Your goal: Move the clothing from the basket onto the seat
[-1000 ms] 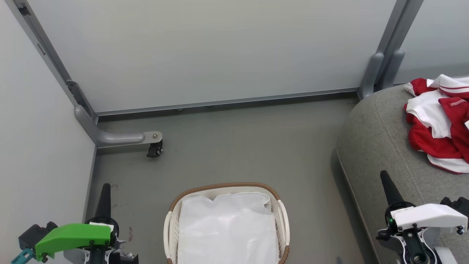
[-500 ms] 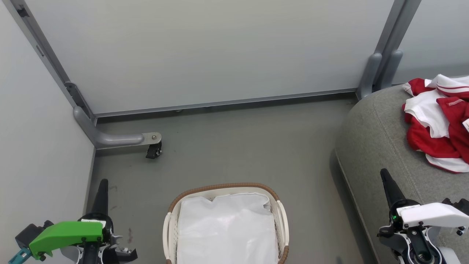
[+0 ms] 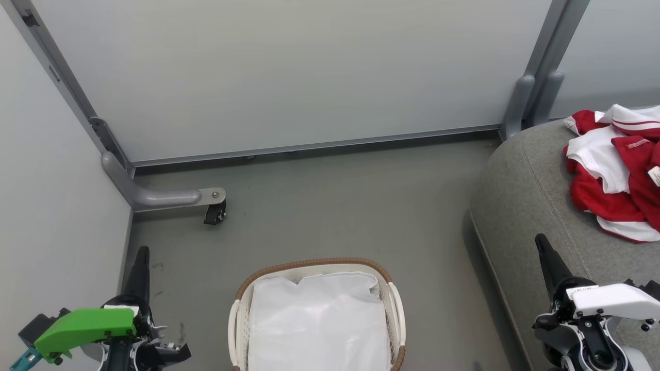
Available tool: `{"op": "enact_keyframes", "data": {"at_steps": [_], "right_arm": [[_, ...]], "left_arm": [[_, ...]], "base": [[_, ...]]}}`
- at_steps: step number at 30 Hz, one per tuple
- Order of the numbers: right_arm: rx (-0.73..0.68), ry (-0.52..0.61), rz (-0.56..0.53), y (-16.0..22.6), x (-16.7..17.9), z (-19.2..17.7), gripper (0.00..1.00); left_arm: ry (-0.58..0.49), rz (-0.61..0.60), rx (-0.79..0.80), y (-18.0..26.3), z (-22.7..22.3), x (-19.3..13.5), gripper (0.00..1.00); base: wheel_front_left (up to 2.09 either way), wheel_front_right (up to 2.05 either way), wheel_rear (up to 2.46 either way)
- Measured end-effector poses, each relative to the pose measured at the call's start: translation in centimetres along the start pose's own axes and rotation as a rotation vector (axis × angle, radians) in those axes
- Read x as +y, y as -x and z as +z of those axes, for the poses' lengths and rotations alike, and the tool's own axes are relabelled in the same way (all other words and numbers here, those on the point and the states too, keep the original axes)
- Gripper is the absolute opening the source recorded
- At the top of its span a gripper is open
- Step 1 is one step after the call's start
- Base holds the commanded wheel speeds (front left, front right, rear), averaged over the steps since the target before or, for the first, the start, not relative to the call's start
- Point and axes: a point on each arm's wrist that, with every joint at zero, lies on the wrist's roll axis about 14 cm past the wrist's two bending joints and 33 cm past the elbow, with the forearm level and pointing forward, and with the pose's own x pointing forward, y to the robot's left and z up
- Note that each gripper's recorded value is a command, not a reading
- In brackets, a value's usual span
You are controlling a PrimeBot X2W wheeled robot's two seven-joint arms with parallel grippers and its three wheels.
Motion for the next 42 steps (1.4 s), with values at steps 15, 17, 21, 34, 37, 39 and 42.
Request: {"op": "enact_keyframes", "data": {"at_steps": [15,17,21,34,37,39,42], "right_arm": [[0.002,-0.105,0.023,0.08,0.55,0.24,0.0],[0.002,-0.112,0.025,0.08,0.59,0.26,0.0],[0.002,-0.112,0.025,0.08,0.6,0.26,0.0],[0.002,-0.112,0.025,0.07,0.6,0.26,0.0],[0.002,-0.112,0.025,0.07,0.6,0.27,0.0],[0.002,-0.112,0.025,0.07,0.6,0.27,0.0],[0.002,-0.112,0.025,0.07,0.61,0.27,0.0]], "left_arm": [[0.091,-0.033,0.005,-0.27,0.17,-0.87,0.0],[0.096,-0.036,0.003,-0.3,0.22,-0.97,0.0],[0.096,-0.036,0.003,-0.3,0.23,-0.97,0.0],[0.096,-0.036,0.003,-0.3,0.23,-0.97,0.0],[0.096,-0.036,0.003,-0.3,0.24,-0.97,0.0],[0.096,-0.036,0.003,-0.3,0.24,-0.97,0.0],[0.096,-0.036,0.003,-0.3,0.24,-0.98,0.0]], "base": [[0.0,0.0,0.0],[0.0,0.0,0.0],[0.0,0.0,0.0],[0.0,0.0,0.0],[0.0,0.0,0.0],[0.0,0.0,0.0],[0.0,0.0,0.0]]}}
